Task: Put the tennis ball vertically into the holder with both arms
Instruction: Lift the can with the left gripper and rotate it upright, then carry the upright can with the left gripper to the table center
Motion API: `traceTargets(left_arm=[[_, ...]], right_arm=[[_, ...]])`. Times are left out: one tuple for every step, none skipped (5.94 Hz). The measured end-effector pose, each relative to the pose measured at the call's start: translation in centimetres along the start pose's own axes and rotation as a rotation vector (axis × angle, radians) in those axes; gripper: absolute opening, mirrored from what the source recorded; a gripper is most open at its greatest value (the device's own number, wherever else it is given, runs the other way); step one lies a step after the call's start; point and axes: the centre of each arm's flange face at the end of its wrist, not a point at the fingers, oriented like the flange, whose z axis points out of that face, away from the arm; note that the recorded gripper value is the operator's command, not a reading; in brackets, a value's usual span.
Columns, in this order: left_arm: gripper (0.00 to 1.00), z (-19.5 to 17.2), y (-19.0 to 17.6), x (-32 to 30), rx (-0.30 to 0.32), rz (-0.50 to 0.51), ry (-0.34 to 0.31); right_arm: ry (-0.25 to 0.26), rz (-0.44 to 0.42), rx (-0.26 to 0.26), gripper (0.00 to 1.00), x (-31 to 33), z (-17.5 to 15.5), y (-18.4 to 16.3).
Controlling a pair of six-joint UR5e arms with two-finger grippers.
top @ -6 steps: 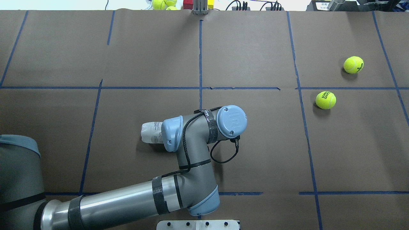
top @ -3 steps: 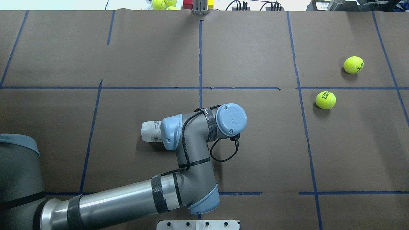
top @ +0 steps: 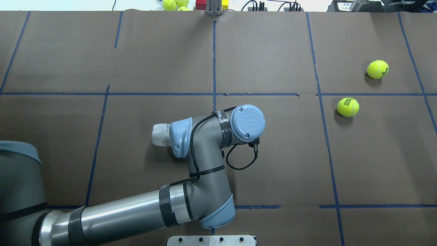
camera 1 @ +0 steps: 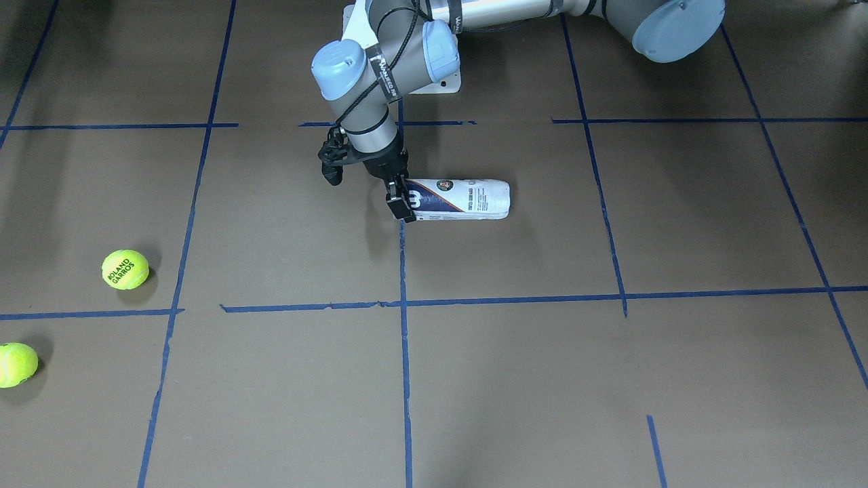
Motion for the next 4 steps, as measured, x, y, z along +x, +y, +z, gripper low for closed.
traceTargets(left_arm=[[0.55, -2.9, 0.4, -1.0, 0.056, -0.011, -0.017], [0.55, -6.9, 1.4, -2.5, 0.132, -0.03, -0.043], [0.57, -10.8, 2.8, -4.5, 0.215, -0.057, -0.06], [0.58, -14.2, 4.3, -6.6, 0.311, -0.098, -0.054]], right_arm=[[0.0, -0.001, 0.001, 1.0, 0.0, 0.0, 0.0], [0.0, -0.001, 0.001, 1.0, 0.0, 0.0, 0.0], [0.0, -0.001, 0.001, 1.0, 0.0, 0.0, 0.0], [0.0, -0.001, 0.001, 1.0, 0.0, 0.0, 0.0]])
